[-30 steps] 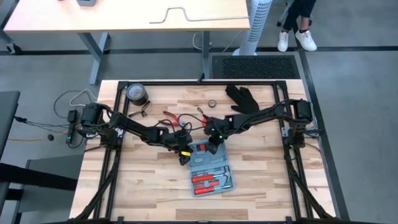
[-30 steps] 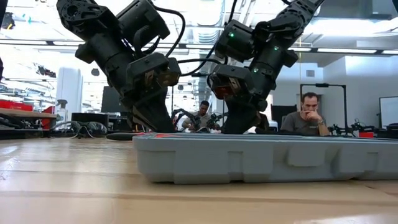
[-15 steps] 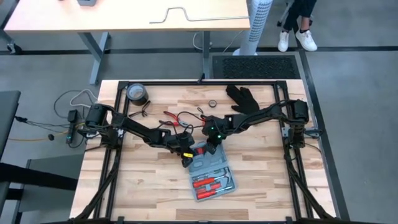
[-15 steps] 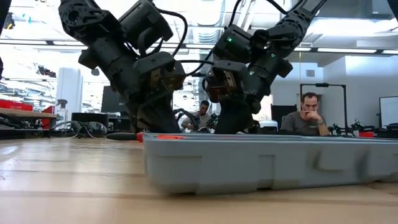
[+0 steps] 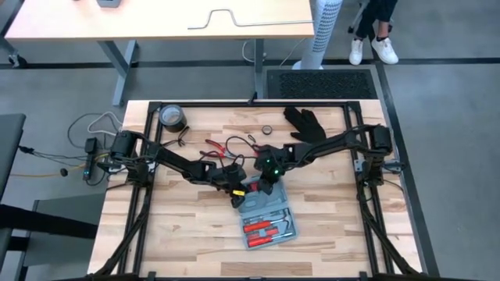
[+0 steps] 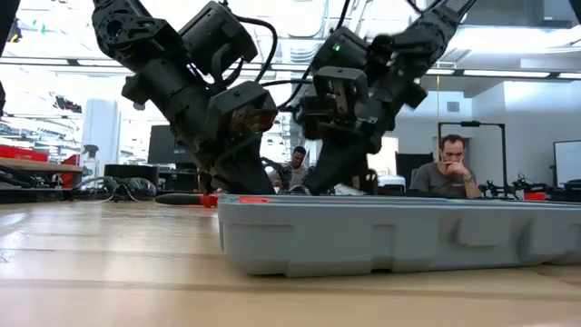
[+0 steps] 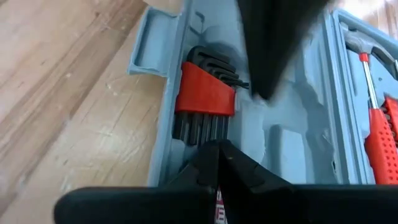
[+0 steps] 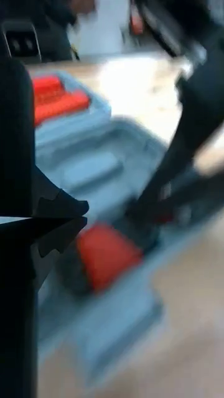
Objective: Prefit tool cases
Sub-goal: Remove the orange hex key set from the gray prefit tool case
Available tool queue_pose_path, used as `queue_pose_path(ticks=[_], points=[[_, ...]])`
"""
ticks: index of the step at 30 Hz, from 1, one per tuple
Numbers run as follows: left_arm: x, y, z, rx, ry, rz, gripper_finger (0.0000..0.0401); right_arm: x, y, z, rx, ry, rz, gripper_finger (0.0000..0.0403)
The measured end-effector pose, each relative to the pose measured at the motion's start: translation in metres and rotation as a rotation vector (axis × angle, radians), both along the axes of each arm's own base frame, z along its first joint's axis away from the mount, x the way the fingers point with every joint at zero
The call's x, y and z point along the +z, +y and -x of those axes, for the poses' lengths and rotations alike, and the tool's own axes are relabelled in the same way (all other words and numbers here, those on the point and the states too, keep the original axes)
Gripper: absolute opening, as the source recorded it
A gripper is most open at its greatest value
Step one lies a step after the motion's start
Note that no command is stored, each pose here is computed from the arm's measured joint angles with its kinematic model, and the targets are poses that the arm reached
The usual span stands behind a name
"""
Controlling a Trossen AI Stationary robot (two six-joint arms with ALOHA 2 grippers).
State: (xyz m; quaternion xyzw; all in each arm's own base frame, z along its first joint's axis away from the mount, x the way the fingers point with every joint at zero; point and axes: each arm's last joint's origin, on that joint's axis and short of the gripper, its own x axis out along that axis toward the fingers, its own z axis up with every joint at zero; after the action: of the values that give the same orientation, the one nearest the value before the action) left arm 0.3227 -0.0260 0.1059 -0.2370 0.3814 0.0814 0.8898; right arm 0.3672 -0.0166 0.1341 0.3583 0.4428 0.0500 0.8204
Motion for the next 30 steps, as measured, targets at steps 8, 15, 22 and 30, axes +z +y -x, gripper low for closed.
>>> queue_pose_path(ticks=[8, 15, 22, 30], points=[[0.021, 0.0, 0.006, -0.022, -0.036, -0.017, 0.0, 0.013, -0.004, 0.013, -0.059, 0.079, 0.2, 0.0], [0.018, 0.001, 0.007, -0.016, -0.009, -0.024, 0.0, 0.003, -0.005, 0.011, -0.085, 0.104, 0.281, 0.0], [0.015, 0.004, 0.004, -0.006, -0.014, -0.021, 0.0, 0.002, -0.012, 0.013, -0.101, 0.116, 0.318, 0.0], [0.015, 0.022, 0.0, -0.01, -0.049, -0.004, 0.0, -0.005, -0.015, 0.013, -0.099, 0.143, 0.324, 0.0]])
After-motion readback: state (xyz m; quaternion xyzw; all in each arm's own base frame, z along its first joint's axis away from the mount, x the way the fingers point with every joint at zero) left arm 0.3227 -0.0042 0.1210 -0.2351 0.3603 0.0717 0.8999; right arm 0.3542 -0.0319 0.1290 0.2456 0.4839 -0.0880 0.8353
